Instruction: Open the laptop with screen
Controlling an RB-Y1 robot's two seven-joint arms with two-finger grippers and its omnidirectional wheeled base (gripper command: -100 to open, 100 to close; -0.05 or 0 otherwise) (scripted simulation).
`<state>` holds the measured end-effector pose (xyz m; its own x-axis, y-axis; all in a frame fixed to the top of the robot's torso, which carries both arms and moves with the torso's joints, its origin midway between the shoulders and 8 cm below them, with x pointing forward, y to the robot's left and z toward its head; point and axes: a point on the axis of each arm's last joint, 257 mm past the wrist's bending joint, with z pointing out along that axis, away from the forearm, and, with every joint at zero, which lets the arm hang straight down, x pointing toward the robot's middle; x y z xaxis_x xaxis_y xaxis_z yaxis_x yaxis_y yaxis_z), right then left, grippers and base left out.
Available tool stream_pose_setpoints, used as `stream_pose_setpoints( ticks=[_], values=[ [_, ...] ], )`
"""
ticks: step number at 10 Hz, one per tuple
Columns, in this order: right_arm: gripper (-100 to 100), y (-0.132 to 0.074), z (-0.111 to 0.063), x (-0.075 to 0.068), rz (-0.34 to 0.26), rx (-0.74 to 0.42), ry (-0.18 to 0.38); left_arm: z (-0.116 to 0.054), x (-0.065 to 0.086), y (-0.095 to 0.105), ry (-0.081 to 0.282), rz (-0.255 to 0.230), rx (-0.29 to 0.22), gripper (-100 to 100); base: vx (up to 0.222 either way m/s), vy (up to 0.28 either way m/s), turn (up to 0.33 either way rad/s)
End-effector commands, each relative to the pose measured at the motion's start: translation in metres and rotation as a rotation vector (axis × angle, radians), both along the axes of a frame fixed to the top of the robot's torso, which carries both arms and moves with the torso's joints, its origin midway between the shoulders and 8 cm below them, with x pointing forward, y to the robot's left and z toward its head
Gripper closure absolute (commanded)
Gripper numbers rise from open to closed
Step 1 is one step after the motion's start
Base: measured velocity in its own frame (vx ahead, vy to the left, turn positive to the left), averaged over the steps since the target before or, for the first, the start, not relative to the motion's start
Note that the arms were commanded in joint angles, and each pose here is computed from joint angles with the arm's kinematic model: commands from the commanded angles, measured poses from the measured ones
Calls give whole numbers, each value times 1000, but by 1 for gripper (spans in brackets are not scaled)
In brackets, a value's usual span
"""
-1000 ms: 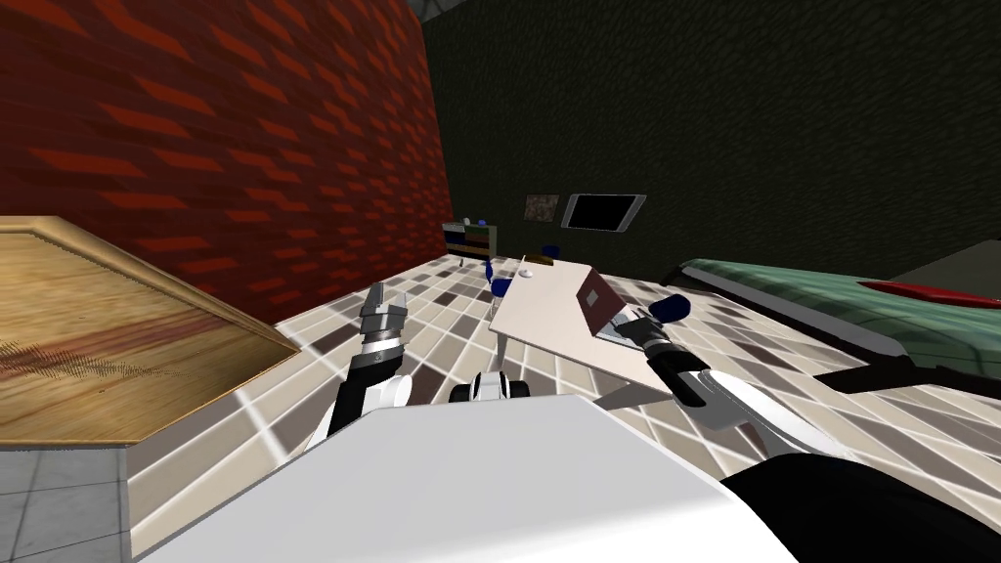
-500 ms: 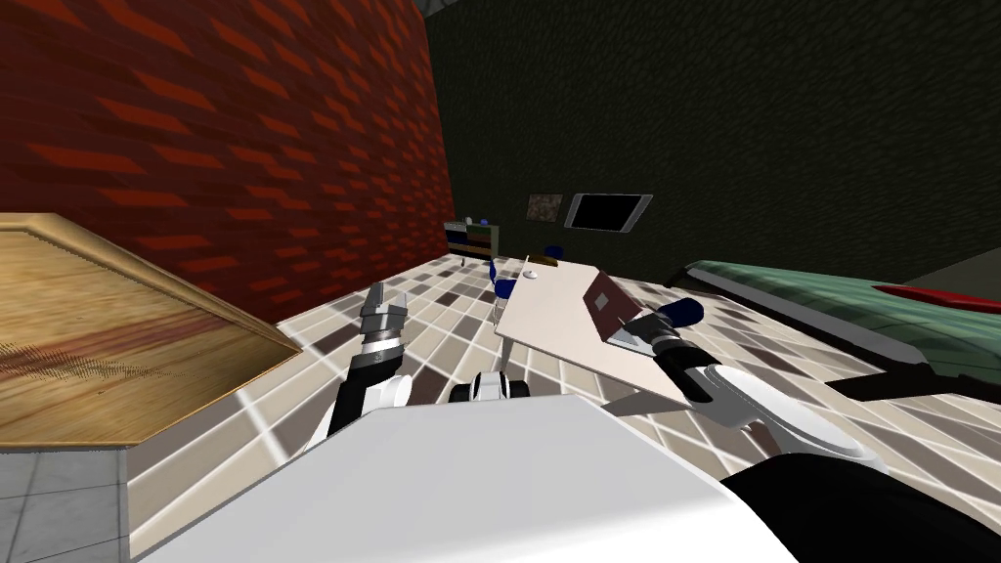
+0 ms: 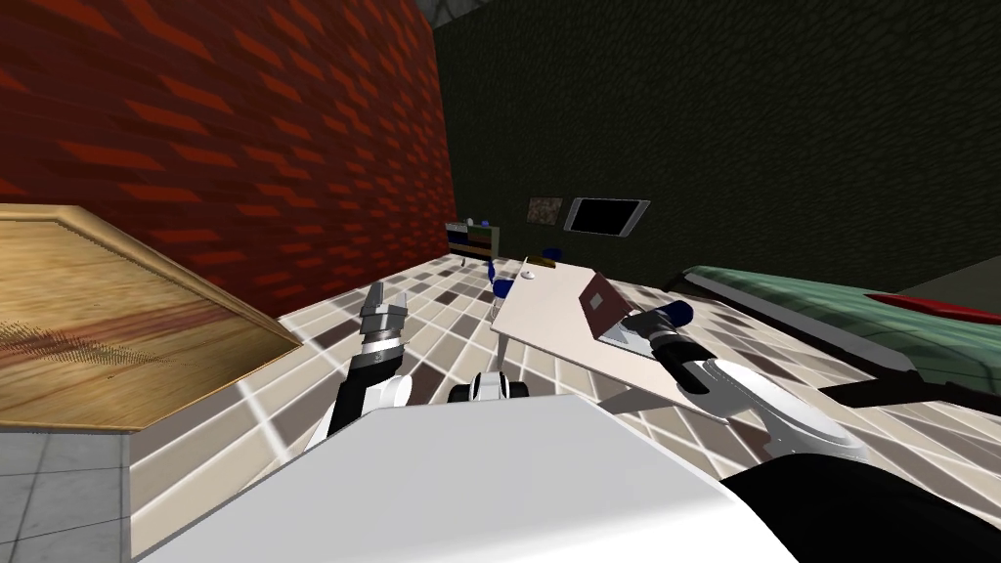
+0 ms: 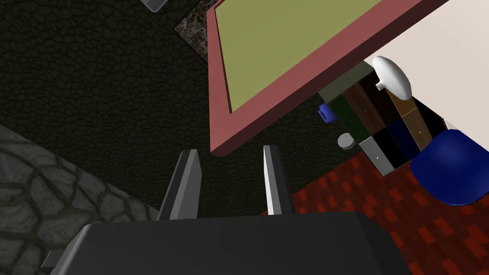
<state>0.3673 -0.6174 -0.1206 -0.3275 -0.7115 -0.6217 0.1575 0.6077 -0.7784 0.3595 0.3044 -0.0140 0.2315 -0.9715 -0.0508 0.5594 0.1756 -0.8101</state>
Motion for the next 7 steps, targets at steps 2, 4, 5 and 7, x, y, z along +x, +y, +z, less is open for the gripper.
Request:
stream_pose_setpoints(
  ticks=[2,4,5,7],
  values=[
    [100,-4,-8,2,-12,142,-43,0,0,0,0,0,0,0,-63,-88,5],
    [100,-4,-8,6,-11,215,-73,0,0,0,0,0,0,0,-59,-94,-3],
    [100,-2,0,8,-5,182,-75,0,0,0,0,0,0,0,-26,-47,-6],
    [100,-4,-14,11,-20,299,-123,0,0,0,0,0,0,0,-69,-98,17]
  ],
)
